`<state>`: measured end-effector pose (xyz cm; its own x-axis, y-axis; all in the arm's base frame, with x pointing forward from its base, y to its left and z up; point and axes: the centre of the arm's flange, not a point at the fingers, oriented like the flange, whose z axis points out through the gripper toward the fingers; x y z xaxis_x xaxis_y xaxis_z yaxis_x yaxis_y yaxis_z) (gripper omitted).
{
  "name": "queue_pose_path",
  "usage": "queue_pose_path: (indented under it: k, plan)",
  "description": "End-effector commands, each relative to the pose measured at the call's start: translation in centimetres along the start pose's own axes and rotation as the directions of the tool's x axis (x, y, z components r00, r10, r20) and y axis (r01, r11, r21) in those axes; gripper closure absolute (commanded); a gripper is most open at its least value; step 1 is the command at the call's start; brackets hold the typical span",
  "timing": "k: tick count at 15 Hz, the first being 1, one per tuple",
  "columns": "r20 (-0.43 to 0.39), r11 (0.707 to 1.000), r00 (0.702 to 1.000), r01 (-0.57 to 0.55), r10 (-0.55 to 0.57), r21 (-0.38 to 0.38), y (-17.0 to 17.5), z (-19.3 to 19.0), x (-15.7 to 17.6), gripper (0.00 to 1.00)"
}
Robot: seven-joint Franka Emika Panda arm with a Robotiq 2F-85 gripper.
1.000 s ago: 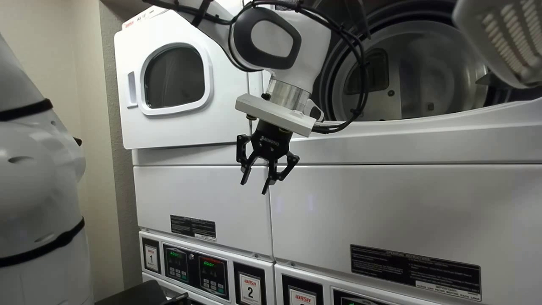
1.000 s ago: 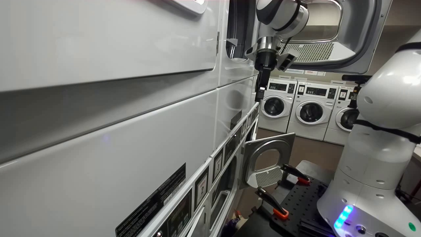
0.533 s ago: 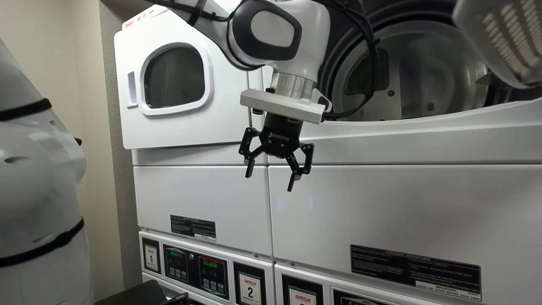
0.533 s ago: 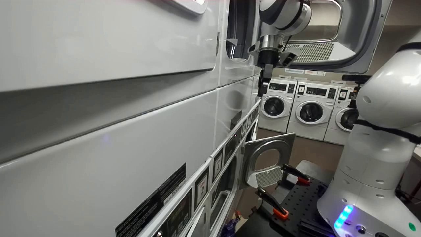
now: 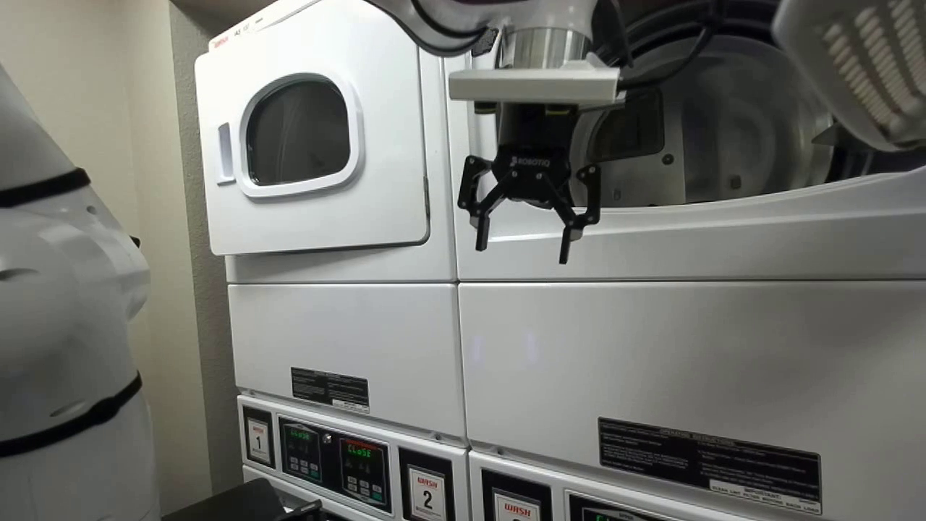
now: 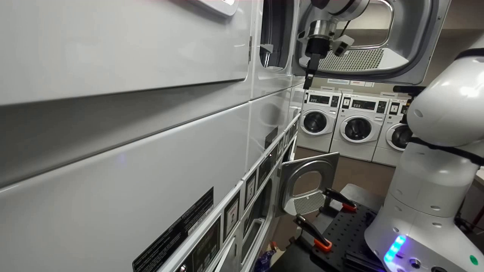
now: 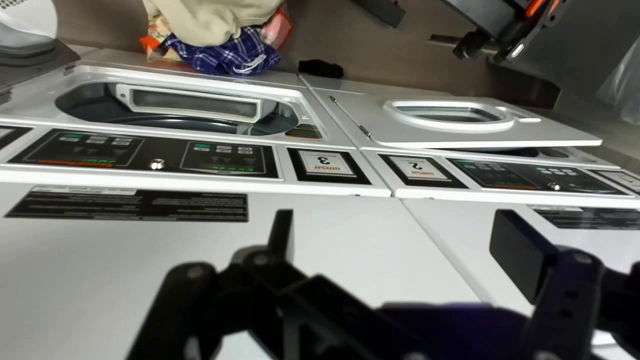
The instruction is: Remove the black sock from the second upper dryer
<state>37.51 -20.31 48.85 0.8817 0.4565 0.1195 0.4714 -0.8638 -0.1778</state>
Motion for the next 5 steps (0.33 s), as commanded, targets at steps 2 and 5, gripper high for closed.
queue_pose_path:
  k: [2, 5]
  plan:
    - [-0.018, 0.997, 0.998, -0.054, 0.053, -0.059, 1.9, -5.1, -0.1, 0.0]
    - [-0.036, 0.994, 0.997, -0.071, 0.069, -0.088, 2.2, -6.5, -0.2, 0.0]
